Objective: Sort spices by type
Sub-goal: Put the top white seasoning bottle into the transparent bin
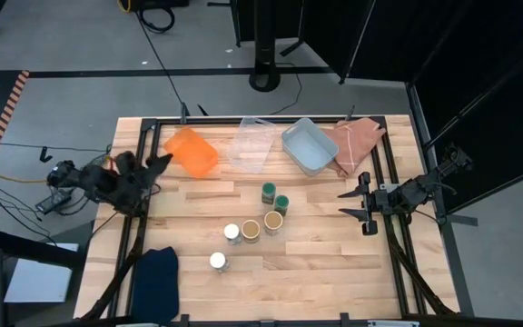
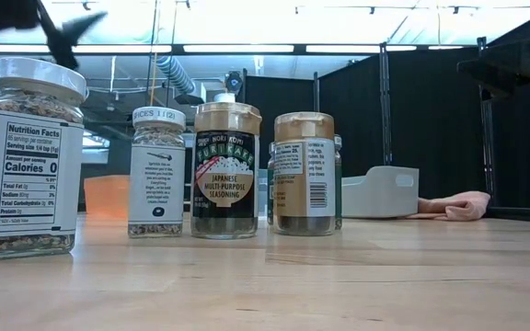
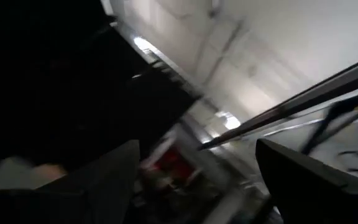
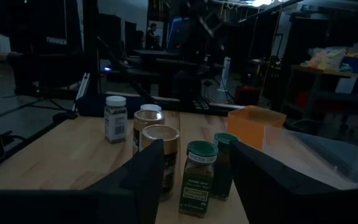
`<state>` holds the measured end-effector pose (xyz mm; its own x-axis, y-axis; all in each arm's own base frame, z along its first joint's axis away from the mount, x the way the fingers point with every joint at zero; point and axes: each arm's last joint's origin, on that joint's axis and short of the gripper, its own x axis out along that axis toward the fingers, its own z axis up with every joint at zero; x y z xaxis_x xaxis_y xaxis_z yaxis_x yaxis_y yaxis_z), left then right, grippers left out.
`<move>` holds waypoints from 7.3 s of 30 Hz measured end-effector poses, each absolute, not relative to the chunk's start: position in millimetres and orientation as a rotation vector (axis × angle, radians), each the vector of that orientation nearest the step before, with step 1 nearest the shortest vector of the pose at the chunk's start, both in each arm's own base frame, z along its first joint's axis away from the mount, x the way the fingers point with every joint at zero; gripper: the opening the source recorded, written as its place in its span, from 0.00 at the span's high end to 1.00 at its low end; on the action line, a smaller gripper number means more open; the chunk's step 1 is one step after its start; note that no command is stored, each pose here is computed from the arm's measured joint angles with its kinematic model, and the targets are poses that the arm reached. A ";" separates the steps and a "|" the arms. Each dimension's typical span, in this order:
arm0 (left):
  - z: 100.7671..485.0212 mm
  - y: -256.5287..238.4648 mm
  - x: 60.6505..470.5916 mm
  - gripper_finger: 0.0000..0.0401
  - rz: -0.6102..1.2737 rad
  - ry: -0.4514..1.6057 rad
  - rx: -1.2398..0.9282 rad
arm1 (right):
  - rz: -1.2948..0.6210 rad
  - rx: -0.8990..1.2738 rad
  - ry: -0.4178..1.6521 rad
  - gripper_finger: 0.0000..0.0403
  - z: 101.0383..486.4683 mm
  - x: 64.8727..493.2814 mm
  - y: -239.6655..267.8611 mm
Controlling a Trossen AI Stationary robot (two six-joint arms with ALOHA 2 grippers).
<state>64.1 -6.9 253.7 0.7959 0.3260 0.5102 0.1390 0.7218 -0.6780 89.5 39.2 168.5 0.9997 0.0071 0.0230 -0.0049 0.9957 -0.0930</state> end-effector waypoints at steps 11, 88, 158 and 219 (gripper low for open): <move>369.0 -13.5 71.9 0.18 0.043 -0.493 -0.563 | 0.006 -0.093 -0.023 0.53 168.3 89.5 39.2; 363.4 -102.8 222.7 0.18 0.388 0.840 -0.392 | -0.162 0.016 0.072 0.53 315.6 78.1 27.4; 218.2 -111.8 304.2 0.53 0.466 1.144 -0.321 | -0.224 -0.080 0.319 0.53 287.0 119.7 53.2; 258.1 151.8 359.9 0.53 0.801 1.071 -0.397 | -0.286 -0.110 0.450 0.53 265.3 145.6 63.6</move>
